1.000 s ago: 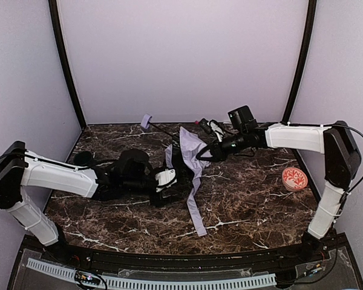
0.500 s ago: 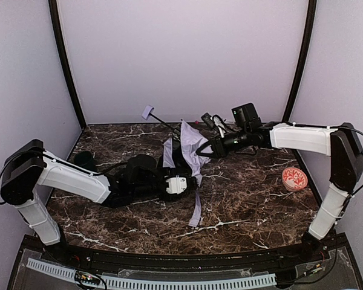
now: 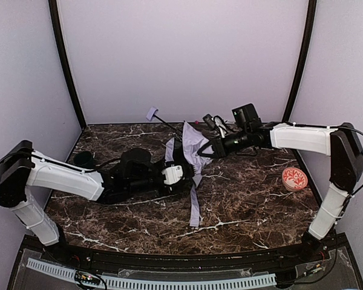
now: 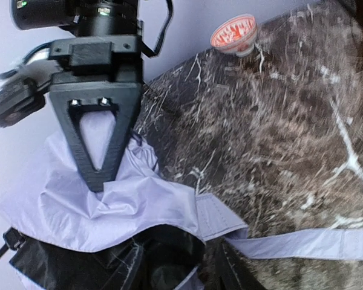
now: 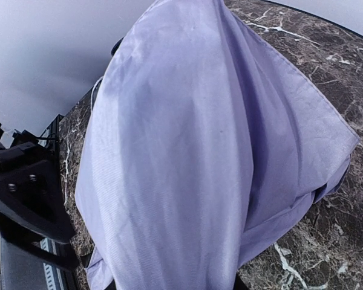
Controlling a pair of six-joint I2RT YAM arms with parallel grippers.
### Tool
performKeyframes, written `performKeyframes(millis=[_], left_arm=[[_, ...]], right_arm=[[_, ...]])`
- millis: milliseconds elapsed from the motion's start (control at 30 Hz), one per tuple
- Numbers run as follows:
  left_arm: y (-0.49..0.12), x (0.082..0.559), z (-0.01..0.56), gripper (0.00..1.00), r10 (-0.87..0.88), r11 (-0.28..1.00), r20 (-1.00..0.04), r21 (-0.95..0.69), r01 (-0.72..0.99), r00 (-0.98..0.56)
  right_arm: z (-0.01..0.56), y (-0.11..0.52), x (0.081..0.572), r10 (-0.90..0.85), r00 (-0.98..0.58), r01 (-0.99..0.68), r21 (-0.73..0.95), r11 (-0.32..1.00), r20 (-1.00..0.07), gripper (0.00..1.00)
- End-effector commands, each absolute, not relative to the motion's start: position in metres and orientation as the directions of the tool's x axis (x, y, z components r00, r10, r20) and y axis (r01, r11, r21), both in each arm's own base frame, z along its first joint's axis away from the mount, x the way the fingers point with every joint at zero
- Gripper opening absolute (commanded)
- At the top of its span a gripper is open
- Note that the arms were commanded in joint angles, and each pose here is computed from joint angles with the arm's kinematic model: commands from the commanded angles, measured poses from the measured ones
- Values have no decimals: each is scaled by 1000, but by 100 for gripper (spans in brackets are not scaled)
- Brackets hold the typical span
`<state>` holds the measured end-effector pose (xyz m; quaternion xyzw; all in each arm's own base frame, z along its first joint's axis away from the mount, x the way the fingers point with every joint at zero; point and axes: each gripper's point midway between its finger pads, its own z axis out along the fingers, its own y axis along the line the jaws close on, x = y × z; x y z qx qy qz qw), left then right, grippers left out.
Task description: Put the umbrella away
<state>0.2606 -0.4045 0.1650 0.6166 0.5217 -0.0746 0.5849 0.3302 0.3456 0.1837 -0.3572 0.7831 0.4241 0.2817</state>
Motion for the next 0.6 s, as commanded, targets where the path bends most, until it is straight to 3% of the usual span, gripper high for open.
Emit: performKeyframes(millis=[0,133,233,333,567], left_arm=[[-392,232,214,41,336,331,-931,259,908,143],[-392,223,221,46,164,384,-974,-85,919,-158],[-398,232,214,51,98,420,-958,-205,884,-269],[-406,245,210,57,91,454,-958,-205,867,-274],[-424,260,264,74,47,437,-998,-9,899,-32]], right_arm=[[239,344,354,-194,-510,-816,400,418,-838,0],[272,329,369,-103,-478,-766,357,534,-872,0],[294,314,377,-32,-471,-698,351,624,-882,0],[312,295,382,38,-464,-601,346,721,-885,0],[360,275,369,109,-364,-544,306,781,-925,0]])
